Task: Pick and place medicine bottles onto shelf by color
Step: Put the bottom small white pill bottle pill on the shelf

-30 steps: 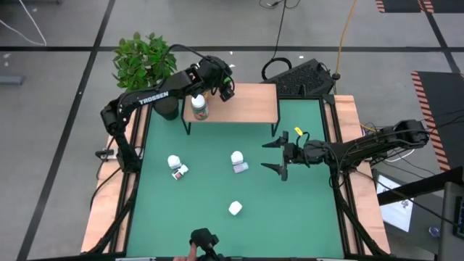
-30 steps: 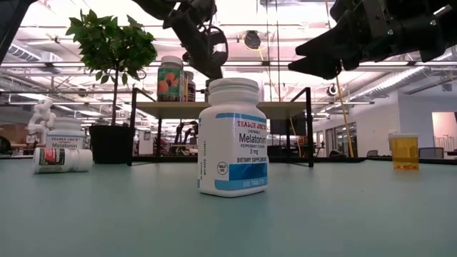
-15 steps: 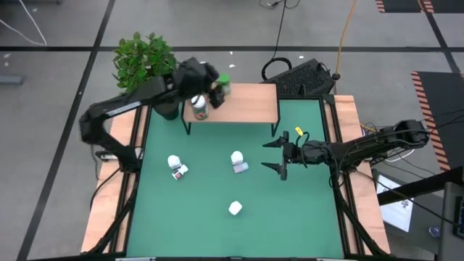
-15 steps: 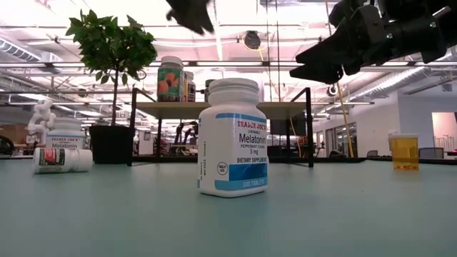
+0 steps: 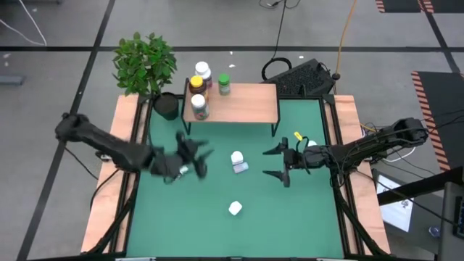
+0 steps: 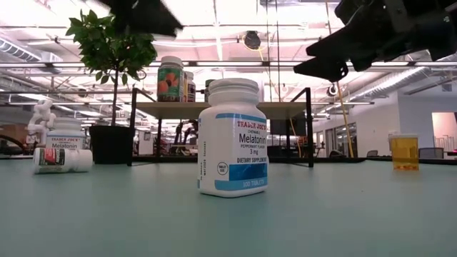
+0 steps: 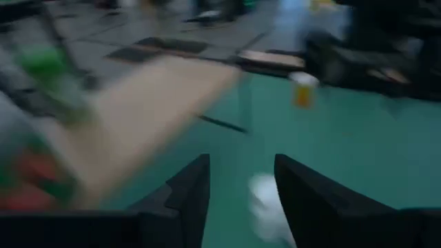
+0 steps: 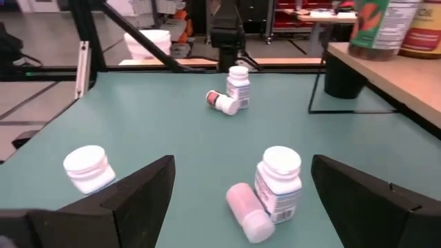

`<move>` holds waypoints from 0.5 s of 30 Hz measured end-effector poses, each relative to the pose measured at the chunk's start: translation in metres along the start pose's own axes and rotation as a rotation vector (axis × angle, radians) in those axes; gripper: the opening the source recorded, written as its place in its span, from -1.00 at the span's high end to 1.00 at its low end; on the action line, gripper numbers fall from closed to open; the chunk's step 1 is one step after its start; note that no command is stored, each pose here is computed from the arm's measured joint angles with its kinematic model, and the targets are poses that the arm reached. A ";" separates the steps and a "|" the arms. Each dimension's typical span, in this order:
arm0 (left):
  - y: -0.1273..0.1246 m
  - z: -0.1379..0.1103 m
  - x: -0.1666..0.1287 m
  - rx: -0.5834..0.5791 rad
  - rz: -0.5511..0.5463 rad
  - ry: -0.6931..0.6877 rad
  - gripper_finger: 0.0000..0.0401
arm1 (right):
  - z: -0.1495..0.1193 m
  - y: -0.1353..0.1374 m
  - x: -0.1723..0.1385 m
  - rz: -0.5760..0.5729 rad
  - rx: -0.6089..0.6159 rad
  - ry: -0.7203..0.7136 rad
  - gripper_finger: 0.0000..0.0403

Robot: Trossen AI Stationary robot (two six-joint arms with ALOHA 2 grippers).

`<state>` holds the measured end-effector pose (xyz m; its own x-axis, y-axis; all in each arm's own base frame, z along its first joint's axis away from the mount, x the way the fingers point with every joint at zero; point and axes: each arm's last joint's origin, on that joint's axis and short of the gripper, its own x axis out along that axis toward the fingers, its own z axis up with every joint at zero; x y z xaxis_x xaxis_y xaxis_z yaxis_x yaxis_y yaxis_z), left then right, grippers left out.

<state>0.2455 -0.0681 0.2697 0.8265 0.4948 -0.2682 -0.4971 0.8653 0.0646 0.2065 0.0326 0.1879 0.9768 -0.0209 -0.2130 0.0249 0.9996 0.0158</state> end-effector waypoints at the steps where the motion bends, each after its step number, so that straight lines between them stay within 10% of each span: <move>1: -0.008 -0.016 -0.001 -0.015 -0.034 -0.024 0.22 | 0.000 0.001 0.000 0.017 -0.005 0.000 -0.67; 6: -0.030 -0.076 -0.007 -0.028 -0.167 -0.072 0.29 | 0.003 0.004 0.000 0.129 -0.016 -0.032 -0.67; 15: -0.057 -0.099 -0.002 0.029 -0.263 -0.067 0.30 | 0.004 0.013 0.002 0.285 0.023 -0.060 -0.67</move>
<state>0.2459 -0.1262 0.1719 0.9423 0.2564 -0.2153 -0.2563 0.9662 0.0289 0.2096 0.0459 0.1916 0.9561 0.2584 -0.1385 -0.2479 0.9647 0.0885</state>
